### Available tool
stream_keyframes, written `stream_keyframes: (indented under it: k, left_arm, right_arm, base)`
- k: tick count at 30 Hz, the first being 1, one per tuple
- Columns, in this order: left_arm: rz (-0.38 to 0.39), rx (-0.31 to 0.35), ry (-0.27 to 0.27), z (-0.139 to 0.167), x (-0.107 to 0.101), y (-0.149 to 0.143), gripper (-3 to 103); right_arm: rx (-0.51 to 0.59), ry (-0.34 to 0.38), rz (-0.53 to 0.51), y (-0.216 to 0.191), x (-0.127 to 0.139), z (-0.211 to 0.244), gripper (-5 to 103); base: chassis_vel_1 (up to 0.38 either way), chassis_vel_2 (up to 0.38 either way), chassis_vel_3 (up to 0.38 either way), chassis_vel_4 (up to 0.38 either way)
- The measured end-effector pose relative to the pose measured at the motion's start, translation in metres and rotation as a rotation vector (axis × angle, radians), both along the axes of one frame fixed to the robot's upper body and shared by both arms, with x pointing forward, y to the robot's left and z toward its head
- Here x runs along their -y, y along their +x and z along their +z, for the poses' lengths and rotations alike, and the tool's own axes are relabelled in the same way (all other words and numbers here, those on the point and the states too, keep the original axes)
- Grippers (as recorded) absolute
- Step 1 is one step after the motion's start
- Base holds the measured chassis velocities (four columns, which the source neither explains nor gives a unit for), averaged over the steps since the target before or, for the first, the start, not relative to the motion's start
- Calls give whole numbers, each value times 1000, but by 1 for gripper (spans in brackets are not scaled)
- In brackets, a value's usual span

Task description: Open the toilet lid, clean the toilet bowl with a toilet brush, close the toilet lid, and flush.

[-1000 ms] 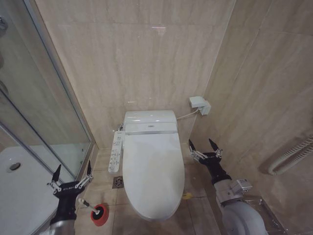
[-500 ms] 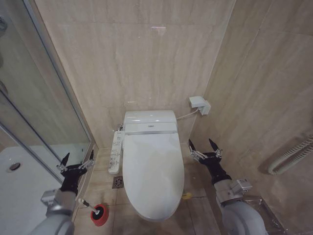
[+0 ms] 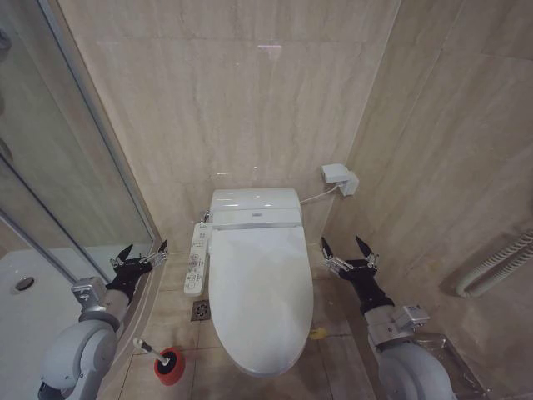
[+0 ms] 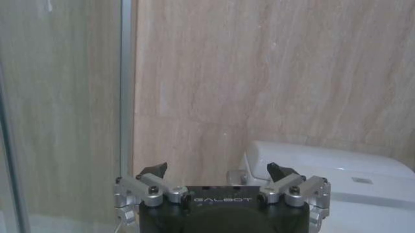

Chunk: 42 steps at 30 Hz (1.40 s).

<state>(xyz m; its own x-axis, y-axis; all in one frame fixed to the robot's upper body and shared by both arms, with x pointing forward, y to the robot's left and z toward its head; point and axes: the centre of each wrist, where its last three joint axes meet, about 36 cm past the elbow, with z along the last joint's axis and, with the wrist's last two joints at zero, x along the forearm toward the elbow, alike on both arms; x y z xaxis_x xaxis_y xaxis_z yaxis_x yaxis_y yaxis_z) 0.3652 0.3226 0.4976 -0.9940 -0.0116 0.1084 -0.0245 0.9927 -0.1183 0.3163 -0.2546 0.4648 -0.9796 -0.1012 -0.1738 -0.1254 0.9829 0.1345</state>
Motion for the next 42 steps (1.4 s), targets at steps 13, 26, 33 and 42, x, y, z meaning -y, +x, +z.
stream_keyframes:
  k: [13,26,33,42]
  left_arm:
    - [-28,220,39,-7,4,-14,100]
    - [-88,533,131,-15,11,-34,100]
    - [-106,608,158,-17,13,-39,100]
    - [34,503,89,-54,-4,-28,100]
  right_arm:
    - [0,0,0,0,0,0,100]
    - [0,0,0,0,0,0,100]
    - [0,0,0,0,0,0,100]
    - [0,0,0,0,0,0,100]
  base:
    - [0,0,0,0]
    - [0,0,0,0]
    - [0,0,0,0]
    - [0,0,0,0]
